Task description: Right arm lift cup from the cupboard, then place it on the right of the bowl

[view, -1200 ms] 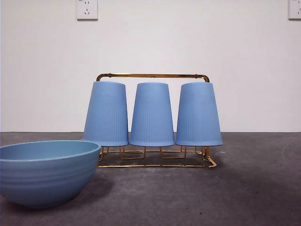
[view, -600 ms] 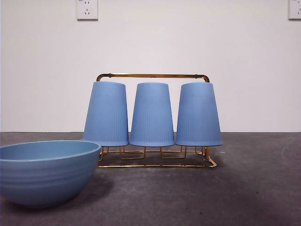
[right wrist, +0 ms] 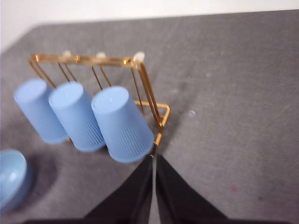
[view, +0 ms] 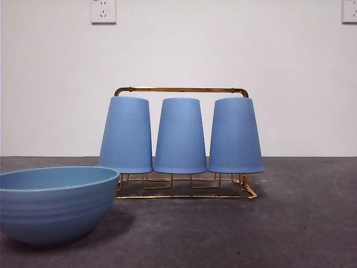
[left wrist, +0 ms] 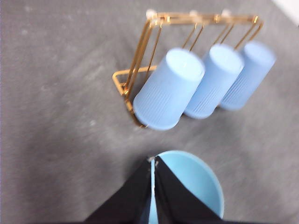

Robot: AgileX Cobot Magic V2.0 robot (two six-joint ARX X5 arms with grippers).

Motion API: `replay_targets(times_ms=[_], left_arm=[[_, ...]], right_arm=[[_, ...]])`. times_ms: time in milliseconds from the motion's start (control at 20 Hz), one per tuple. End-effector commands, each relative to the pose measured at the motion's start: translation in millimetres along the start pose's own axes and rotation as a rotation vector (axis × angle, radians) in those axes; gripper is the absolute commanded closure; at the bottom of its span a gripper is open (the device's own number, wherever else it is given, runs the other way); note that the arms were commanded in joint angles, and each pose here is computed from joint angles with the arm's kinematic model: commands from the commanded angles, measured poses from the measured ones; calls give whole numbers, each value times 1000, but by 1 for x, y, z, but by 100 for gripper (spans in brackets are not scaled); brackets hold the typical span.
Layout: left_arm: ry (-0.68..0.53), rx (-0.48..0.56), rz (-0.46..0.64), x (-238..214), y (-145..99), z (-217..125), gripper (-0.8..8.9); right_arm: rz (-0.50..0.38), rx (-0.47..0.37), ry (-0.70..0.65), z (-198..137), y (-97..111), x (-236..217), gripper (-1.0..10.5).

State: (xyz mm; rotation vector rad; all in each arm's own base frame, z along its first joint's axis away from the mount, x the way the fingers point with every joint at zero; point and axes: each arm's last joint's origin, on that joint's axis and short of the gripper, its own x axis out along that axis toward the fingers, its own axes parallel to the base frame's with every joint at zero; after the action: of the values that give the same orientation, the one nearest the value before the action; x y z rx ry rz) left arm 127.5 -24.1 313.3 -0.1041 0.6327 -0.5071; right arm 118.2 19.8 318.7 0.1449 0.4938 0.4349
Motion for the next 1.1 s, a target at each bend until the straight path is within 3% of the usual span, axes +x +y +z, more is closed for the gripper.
replay_targets(times_ms=[50,250,400,450,500,600,650,900,1100], left_arm=[[44,140,33,3,-3,11,802],[179,304,130,14,-11,20,802],[232,377,143,22,-19,22,802],[239,387,129,24,-21,22,793],[243,391,120,25,-23,22,704],[243,389,110,25,-25,21,476],[242,386,108,25,-25,21,441],[239,348,109,26,-26,21,438],[238,336,110,26,-26,21,438]], right_arm=[[8,-109,58,12,4,7,934],[51,-134,209,19,11,33,934],[39,-171,339,18,20,53,934],[35,-185,380,16,23,59,930],[29,-199,415,15,26,64,883],[8,-227,464,12,31,72,641],[1,-241,483,11,34,74,564],[-13,-205,504,8,44,74,533],[-15,-163,523,34,55,75,533]])
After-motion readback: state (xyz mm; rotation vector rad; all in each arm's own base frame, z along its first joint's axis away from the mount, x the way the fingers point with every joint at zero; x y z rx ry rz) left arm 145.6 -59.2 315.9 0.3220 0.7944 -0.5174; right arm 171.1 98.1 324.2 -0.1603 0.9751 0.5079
